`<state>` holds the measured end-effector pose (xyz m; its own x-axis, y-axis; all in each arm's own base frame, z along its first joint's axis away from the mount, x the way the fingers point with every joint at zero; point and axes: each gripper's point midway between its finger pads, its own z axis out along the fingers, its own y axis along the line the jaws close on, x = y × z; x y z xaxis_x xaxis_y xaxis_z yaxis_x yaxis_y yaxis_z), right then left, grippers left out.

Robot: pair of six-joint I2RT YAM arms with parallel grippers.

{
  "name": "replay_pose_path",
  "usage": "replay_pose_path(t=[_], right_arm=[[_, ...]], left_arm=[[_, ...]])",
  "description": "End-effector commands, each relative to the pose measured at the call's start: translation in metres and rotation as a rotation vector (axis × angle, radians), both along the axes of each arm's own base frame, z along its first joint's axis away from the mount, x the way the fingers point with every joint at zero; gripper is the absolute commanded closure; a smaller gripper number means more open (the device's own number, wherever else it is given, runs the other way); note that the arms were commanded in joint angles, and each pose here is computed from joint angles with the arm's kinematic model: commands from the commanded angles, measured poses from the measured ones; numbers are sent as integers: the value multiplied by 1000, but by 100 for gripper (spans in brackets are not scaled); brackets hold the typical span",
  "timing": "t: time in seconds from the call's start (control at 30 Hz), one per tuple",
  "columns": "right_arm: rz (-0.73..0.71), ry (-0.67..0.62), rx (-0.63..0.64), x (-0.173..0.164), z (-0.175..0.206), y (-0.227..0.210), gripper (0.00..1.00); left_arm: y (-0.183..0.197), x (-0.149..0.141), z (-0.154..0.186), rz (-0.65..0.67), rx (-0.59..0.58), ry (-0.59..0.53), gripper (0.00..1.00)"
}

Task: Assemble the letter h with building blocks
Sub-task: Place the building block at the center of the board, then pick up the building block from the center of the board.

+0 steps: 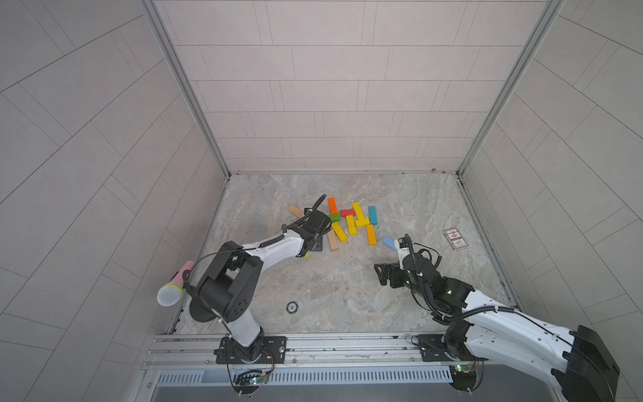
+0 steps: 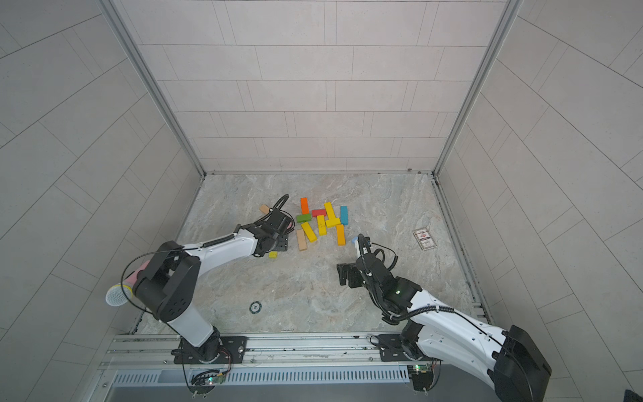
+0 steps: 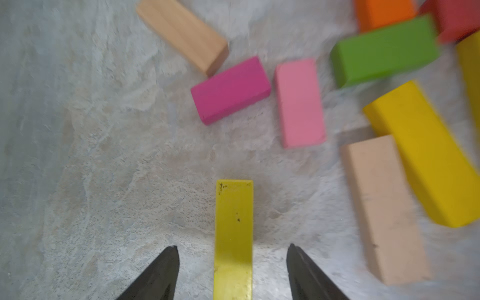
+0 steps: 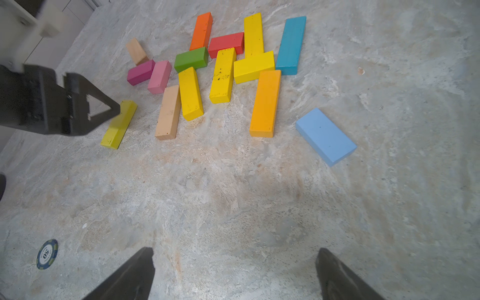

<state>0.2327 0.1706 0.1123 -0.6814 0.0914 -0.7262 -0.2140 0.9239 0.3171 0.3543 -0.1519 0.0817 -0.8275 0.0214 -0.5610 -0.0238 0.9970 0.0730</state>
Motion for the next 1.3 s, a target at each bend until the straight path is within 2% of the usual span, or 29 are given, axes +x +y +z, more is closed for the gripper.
replay_pose_path(t=[0.0, 0.07, 0.17, 0.23, 0.37, 0.47, 0.77, 0.9, 1.27], right_arm=[[-25, 12, -15, -2, -7, -6, 1], [-28, 15, -15, -2, -9, -6, 1], [-34, 20, -22, -2, -12, -7, 1], [-35, 22, -23, -2, -13, -7, 1], [-35, 21, -22, -3, -13, -8, 1], [-37, 16, -15, -2, -13, -8, 1], [-33, 23, -9, -3, -15, -6, 1], [-32, 23, -8, -3, -16, -6, 1], [-30, 41, -18, -2, -22, -4, 1]], left_arm=[[-12, 12, 55, 11, -109, -91, 22], [-24, 19, 61, -21, -153, -106, 17], [-27, 32, 56, -21, -124, -67, 16], [-19, 40, 46, 10, -91, -11, 16], [4, 54, 21, 110, -159, 82, 16], [16, 62, 8, 188, -232, 72, 16], [33, 77, -11, 347, -227, 6, 16], [19, 84, -19, 316, -290, 1, 16], [28, 75, -44, 338, -224, 33, 17]])
